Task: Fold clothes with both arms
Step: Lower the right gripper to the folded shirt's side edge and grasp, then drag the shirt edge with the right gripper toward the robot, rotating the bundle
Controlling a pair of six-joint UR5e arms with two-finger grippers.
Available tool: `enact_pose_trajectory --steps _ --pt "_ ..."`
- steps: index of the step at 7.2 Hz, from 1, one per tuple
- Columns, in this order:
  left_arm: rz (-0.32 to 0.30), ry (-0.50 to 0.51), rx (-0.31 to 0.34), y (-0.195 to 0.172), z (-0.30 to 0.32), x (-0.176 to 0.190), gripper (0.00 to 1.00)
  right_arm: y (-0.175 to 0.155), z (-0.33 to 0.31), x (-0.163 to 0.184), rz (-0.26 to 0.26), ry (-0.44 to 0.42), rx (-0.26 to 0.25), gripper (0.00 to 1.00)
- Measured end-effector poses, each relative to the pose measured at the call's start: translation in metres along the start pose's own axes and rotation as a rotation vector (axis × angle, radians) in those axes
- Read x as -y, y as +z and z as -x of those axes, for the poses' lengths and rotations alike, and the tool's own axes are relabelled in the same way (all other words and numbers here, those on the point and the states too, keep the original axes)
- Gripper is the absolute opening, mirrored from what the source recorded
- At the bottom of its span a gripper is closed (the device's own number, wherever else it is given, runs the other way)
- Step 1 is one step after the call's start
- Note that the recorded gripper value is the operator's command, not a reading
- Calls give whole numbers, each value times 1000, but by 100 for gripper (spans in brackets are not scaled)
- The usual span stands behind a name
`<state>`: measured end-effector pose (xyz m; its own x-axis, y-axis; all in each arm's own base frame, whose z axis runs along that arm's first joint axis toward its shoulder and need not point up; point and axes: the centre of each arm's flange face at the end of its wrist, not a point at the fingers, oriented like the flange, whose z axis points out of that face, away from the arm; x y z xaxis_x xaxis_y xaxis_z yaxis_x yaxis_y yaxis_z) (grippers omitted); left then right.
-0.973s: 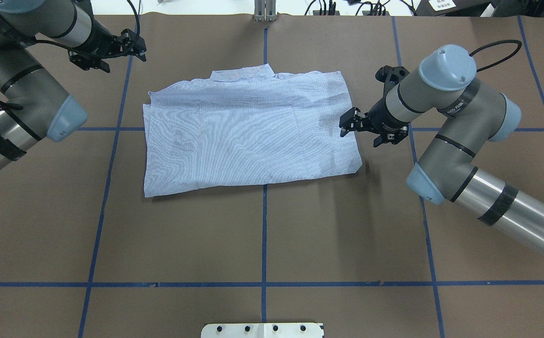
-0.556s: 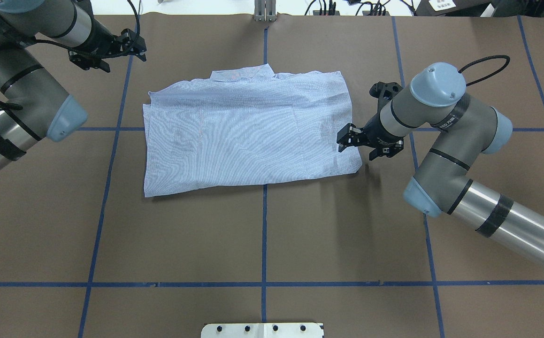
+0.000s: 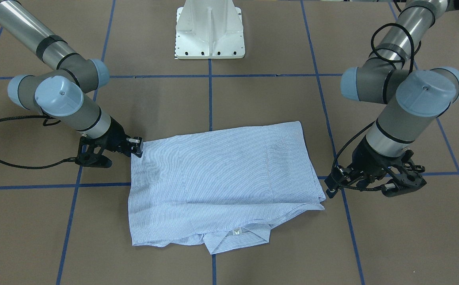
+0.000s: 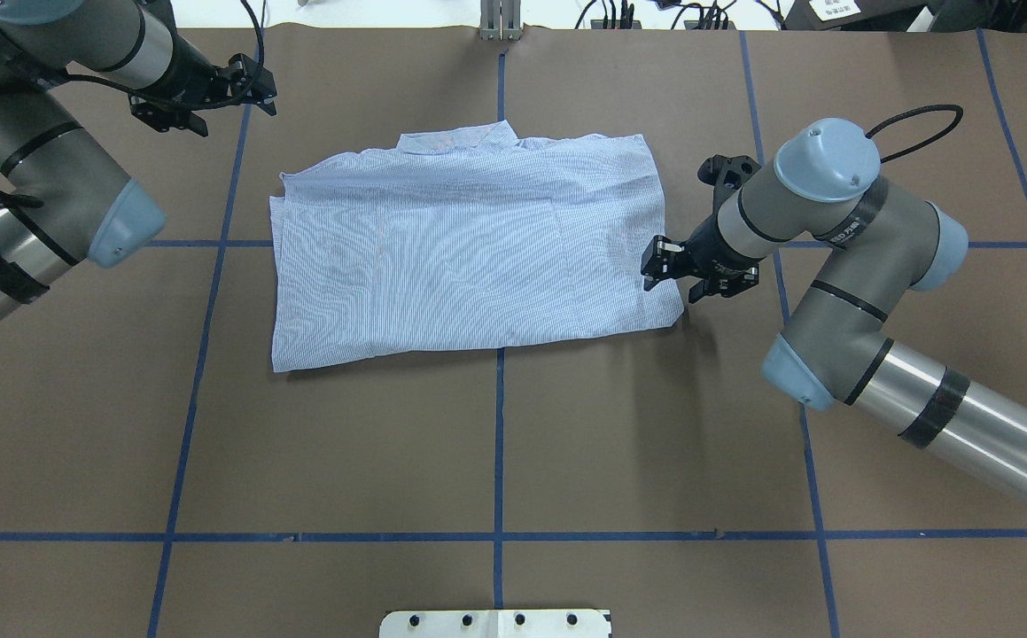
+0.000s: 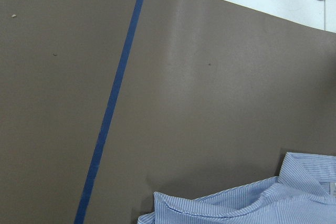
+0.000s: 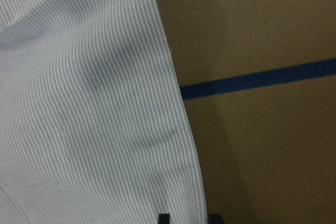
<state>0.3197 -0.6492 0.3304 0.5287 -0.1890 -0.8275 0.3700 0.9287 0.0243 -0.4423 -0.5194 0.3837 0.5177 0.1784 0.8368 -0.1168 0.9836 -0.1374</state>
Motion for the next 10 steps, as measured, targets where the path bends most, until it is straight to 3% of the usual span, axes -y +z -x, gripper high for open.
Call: enact_pose_trajectory --steps 4,7,10 --pt "-2 -7 -1 -1 0 0 100 -11 1 -6 18 -9 22 0" --pt "-8 -2 -11 -9 5 -6 100 -95 -42 -83 142 -65 138 0" --pt "-12 1 -21 -17 4 -10 100 -127 -80 -145 211 -84 142 0"
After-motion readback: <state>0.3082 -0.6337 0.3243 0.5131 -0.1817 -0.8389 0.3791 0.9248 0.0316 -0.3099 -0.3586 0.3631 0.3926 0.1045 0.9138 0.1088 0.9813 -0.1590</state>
